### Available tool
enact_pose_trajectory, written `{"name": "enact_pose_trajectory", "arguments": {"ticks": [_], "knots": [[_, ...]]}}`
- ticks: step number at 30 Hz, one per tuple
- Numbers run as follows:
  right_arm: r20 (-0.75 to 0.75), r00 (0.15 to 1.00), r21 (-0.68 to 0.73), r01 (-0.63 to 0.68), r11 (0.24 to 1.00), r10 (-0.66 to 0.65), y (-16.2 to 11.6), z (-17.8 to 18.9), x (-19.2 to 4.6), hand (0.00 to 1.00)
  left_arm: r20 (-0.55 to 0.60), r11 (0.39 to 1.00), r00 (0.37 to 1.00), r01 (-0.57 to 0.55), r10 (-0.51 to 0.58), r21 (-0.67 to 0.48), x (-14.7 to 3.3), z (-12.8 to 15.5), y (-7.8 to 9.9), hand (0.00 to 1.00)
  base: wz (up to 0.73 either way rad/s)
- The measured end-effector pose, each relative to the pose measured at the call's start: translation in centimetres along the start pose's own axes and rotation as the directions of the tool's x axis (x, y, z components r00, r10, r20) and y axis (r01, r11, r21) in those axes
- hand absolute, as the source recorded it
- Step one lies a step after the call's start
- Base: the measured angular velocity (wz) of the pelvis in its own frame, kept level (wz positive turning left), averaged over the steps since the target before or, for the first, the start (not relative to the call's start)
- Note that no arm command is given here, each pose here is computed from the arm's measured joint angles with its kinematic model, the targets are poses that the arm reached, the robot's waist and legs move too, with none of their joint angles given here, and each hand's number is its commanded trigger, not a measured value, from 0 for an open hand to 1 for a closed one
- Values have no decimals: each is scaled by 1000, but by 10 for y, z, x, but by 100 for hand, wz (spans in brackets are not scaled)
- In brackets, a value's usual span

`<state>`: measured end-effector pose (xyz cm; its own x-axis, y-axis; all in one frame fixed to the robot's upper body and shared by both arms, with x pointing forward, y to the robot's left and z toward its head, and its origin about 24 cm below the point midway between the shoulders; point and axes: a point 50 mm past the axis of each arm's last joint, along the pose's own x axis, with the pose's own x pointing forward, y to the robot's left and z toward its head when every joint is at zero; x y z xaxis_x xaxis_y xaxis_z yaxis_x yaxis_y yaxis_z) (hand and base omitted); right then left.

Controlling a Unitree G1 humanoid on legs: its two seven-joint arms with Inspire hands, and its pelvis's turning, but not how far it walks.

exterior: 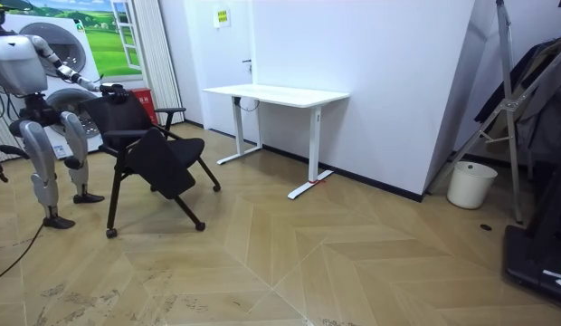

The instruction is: Push chair

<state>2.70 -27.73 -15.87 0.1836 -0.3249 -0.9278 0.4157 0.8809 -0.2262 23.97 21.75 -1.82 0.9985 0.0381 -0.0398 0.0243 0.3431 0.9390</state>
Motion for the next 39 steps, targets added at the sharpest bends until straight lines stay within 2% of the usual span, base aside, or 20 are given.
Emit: {"name": "enact_pose_trajectory", "arguments": {"ticks": [6,11,15,20,24,28,30,32,33,34,35,36,38,39], "knots": [[-17,999,249,38,968,-35,-9,-10,-2,0,4,1000,1000,-9,9,-1,0,0,1,100,0],[-50,991,501,130,856,-121,-37,-29,-8,0,22,999,1000,-21,20,36,-2,-2,2,100,0],[-68,975,621,209,755,-214,-57,-34,-14,0,23,997,999,-48,46,57,-7,-11,7,100,-3],[-26,924,785,256,565,-383,-92,-19,-25,0,20,992,998,-56,54,115,-12,-26,15,100,0],[100,831,801,259,540,-547,-115,16,-42,0,1,991,997,-72,72,116,-14,-33,20,100,-4],[276,672,732,317,604,-687,-127,60,-67,0,8,989,997,-79,79,125,-16,-38,23,100,-15],[338,595,729,325,602,-729,-129,80,-81,0,20,988,996,-91,89,125,-16,-39,27,100,-7],[433,426,728,354,587,-794,-134,110,-106,0,36,986,994,-107,103,129,-16,-38,30,100,0],[458,378,727,362,584,-804,-134,118,-113,0,37,985,994,-110,106,131,-16,-38,31,100,0],[517,276,716,379,586,-810,-133,136,-128,0,38,985,994,-110,106,132,-16,-38,30,100,-5],[582,166,700,396,595,-796,-128,154,-143,0,41,984,993,-112,107,136,-15,-38,31,100,0],[612,116,691,403,600,-783,-126,162,-149,0,44,984,993,-114,109,139,-15,-37,31,100,0],[676,-69,695,389,605,-733,-113,190,-180,0,56,983,992,-117,110,140,-13,-33,34,100,-7],[689,-112,694,385,608,-716,-109,196,-187,0,59,983,992,-116,108,141,-13,-32,34,100,-12]]}}
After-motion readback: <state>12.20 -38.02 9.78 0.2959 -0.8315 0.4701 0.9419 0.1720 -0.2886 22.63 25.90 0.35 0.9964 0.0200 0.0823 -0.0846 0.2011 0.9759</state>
